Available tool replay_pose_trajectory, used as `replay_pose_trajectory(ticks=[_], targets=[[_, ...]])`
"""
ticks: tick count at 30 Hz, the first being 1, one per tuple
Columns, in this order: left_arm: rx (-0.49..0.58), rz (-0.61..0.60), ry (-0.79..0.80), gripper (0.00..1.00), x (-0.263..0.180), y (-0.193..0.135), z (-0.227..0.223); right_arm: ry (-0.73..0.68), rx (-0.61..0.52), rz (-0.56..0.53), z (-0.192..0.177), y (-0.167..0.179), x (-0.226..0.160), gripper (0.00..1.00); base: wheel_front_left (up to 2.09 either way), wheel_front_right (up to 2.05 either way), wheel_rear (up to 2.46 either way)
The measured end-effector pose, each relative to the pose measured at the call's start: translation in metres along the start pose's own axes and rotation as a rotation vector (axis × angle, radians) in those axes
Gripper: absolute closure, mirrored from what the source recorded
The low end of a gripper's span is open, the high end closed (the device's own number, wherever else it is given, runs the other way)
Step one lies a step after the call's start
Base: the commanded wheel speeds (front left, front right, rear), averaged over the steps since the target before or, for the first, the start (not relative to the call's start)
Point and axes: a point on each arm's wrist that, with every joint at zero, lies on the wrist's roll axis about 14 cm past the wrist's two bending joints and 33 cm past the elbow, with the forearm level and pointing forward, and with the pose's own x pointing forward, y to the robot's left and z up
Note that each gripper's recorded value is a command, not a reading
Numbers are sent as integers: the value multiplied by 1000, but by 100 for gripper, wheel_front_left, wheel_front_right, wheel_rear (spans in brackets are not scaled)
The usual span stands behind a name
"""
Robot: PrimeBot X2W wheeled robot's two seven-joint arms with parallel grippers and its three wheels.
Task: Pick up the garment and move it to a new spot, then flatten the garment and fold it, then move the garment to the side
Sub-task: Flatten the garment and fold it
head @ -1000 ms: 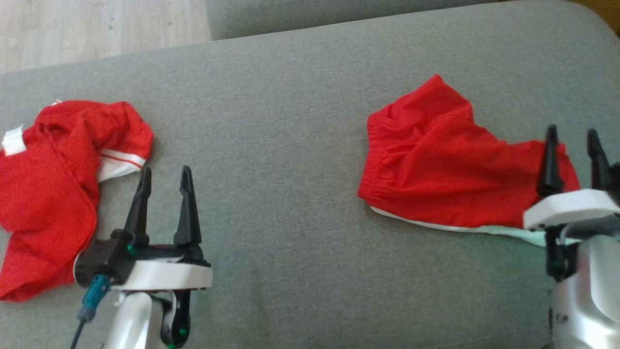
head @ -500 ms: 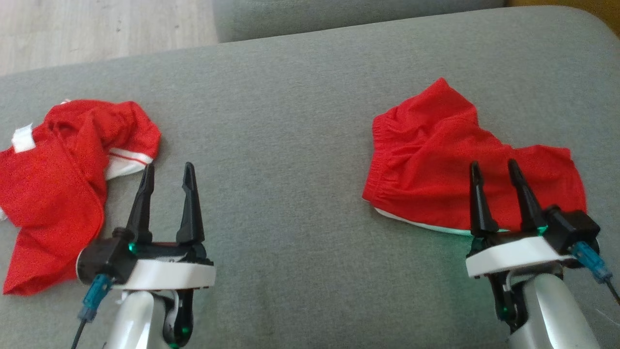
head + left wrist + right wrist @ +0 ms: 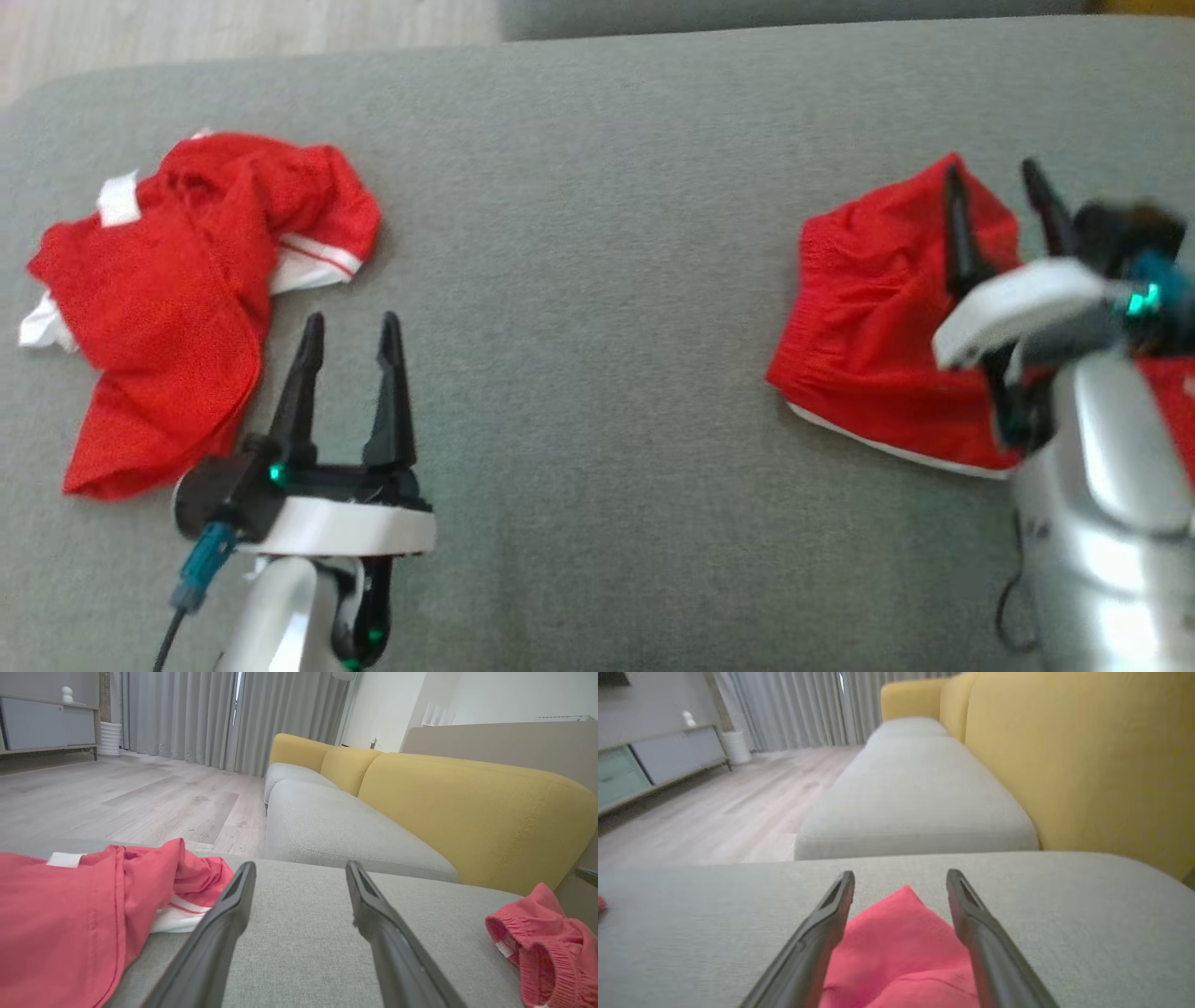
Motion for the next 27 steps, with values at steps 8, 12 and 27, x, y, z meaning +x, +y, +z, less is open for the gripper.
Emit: replay_pose_trajectory(ticks=[8, 12, 27], targets=[[-16, 28, -1, 0, 1, 10, 1, 369, -39, -20, -55, -14, 41, 0, 0, 0, 0], [-13, 53, 9, 0, -3, 16, -2, 460, -50, 22, -77, -1, 42, 100, 0, 0, 0], [-9, 59, -9, 0, -9, 17, 6, -6, -116, 178, 35, 52, 82, 100, 0, 0, 0]])
